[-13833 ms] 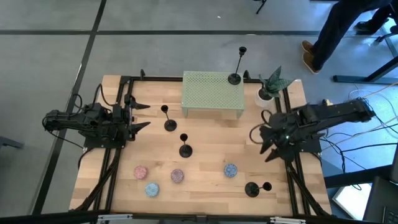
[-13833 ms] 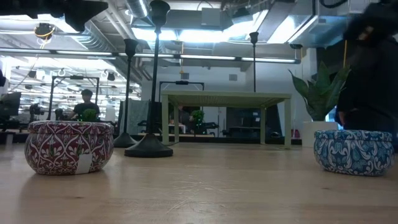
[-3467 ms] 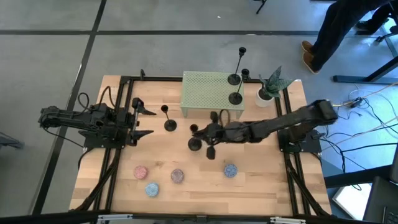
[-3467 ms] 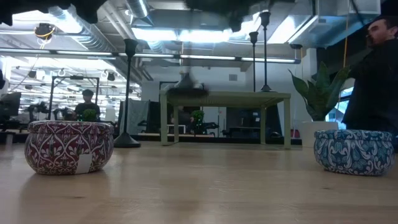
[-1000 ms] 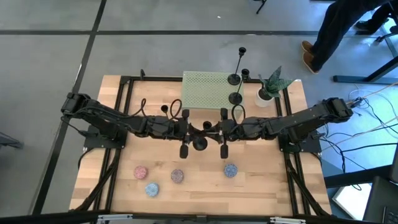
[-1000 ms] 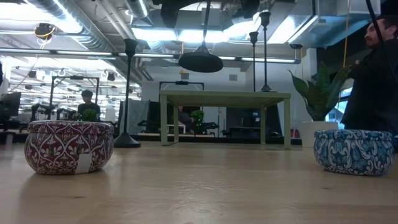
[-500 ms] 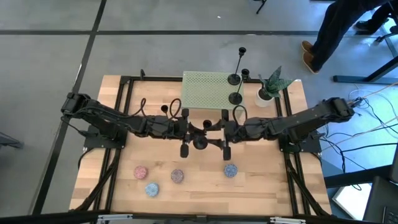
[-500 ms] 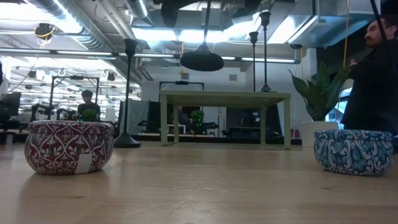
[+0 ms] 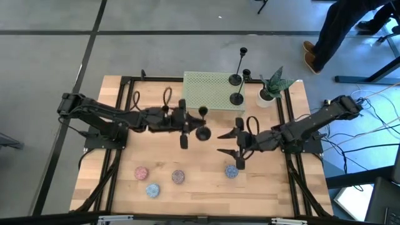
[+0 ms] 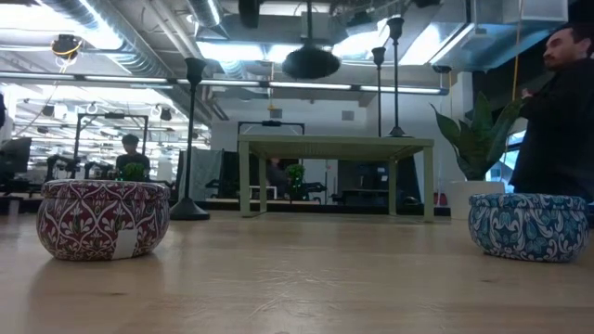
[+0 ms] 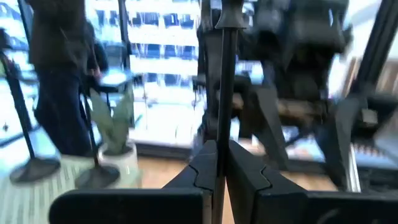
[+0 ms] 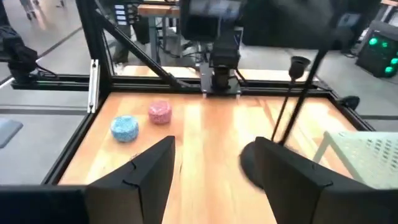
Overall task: Pick & Place candle stick holders
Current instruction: Put the black candle holder on the shelf
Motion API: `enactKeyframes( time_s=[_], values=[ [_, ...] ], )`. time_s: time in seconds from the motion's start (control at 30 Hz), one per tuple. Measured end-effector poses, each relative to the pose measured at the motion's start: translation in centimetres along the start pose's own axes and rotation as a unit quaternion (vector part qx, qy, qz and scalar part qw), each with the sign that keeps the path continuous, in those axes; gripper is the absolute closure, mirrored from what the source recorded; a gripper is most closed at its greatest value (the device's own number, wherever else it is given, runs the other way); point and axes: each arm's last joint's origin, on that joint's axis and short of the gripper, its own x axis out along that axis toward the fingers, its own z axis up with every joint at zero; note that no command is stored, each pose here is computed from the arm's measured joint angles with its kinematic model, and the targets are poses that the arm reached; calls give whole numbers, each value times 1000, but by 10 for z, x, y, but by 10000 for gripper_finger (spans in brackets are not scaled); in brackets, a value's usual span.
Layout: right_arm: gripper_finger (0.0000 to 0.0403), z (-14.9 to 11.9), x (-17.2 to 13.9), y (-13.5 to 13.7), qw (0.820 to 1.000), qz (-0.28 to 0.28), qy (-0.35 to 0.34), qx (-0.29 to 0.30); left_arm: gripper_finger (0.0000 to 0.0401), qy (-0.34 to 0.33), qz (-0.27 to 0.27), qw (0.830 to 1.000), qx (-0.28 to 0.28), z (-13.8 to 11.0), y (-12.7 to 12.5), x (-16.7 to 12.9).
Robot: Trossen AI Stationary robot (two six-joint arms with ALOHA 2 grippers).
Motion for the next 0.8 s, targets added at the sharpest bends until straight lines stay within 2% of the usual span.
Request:
enactKeyframes(
  time_s=[0.17,0.33,0.5,0.67,0.8],
  values=[
    [178,1,-3,1,1000,-24,-5,-7,388,-34,-10,999,3,21,24,12],
    [178,0,-3,1,1000,-24,-2,-10,388,-34,14,998,57,45,50,27],
    [178,-3,-3,1,1000,-26,12,-7,388,-55,36,996,67,75,85,32],
    [178,-4,-3,1,1000,-26,15,-8,388,-70,42,996,45,81,122,35],
    [178,-3,-3,1,1000,-27,14,-2,388,-70,45,996,22,58,156,52]
  ],
)
